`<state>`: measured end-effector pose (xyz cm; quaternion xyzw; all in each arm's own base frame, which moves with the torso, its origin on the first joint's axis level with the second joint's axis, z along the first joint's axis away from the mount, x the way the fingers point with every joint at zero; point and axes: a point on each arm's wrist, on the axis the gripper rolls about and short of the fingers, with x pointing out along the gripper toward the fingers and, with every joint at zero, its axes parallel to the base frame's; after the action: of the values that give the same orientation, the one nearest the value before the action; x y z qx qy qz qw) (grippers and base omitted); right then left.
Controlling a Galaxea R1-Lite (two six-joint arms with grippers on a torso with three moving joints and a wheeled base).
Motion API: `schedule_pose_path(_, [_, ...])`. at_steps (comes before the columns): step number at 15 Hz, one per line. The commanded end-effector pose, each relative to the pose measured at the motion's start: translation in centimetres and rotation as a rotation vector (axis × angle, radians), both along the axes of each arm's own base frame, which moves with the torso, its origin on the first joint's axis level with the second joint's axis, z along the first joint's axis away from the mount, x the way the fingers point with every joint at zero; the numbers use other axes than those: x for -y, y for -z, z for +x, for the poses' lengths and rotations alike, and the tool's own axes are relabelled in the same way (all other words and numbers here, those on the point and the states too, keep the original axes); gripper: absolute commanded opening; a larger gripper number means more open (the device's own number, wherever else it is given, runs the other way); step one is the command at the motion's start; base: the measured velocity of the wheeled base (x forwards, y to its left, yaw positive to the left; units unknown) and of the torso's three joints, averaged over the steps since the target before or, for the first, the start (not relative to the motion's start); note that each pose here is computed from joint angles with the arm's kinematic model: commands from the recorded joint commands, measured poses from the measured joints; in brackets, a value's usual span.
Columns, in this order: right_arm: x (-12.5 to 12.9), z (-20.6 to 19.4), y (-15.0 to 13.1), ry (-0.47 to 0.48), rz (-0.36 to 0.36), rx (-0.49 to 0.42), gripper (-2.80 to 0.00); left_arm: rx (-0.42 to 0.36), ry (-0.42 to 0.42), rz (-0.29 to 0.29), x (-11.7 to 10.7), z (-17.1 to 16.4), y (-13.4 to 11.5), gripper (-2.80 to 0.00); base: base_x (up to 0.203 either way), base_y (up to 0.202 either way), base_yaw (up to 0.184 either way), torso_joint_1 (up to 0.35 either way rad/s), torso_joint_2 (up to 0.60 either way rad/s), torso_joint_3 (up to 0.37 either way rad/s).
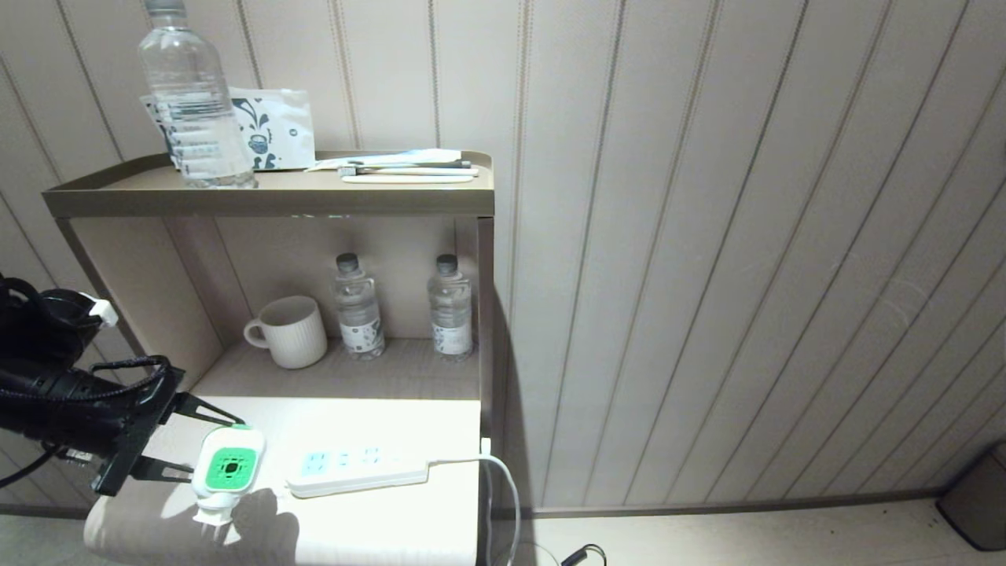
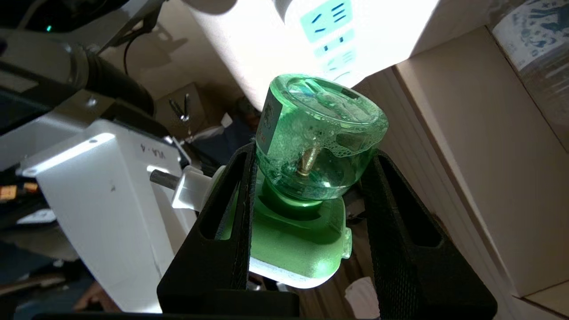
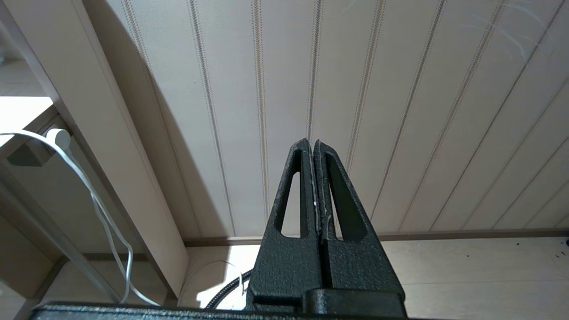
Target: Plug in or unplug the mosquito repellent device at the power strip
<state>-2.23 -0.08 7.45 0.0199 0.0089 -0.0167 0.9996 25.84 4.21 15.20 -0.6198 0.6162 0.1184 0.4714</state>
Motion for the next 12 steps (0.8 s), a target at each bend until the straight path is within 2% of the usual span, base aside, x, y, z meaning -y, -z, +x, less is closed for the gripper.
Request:
schedule_pose_path(1, [0.0,0.0,0.0,-0.001,0.001,-0.001,-2.80,-0.096,0.011,-0.026,-0.1,0.2,-0.1,-2.80,0.000,0.000,0.000,0.000,0.00,0.000])
schedule_pose_path(4, [0.0,0.0,0.0,-0.001,0.001,-0.001,-2.80,-0.173,0.064,-0.043,-0.6,0.0,-1.0,-2.80,0.000,0.000,0.000,0.000,0.00,0.000])
schedule_pose_path(7, [0.0,0.0,0.0,-0.001,0.000,-0.001,-2.80,-0.260,0.032,-0.021,-2.3,1.1,-0.9,-2.80,0.000,0.000,0.000,0.000,0.00,0.000])
schedule_pose_path(10, [0.0,0.0,0.0,-0.001,0.000,-0.001,-2.80,-0.366,0.032,0.103,-3.3,2.2,0.2,-2.80,0.000,0.000,0.000,0.000,0.00,0.000])
schedule_pose_path(12, [0.0,0.0,0.0,-0.001,0.000,0.000,-2.80,-0.403,0.046,0.145,-3.8,3.3,1.4,-2.80,0.000,0.000,0.000,0.000,0.00,0.000])
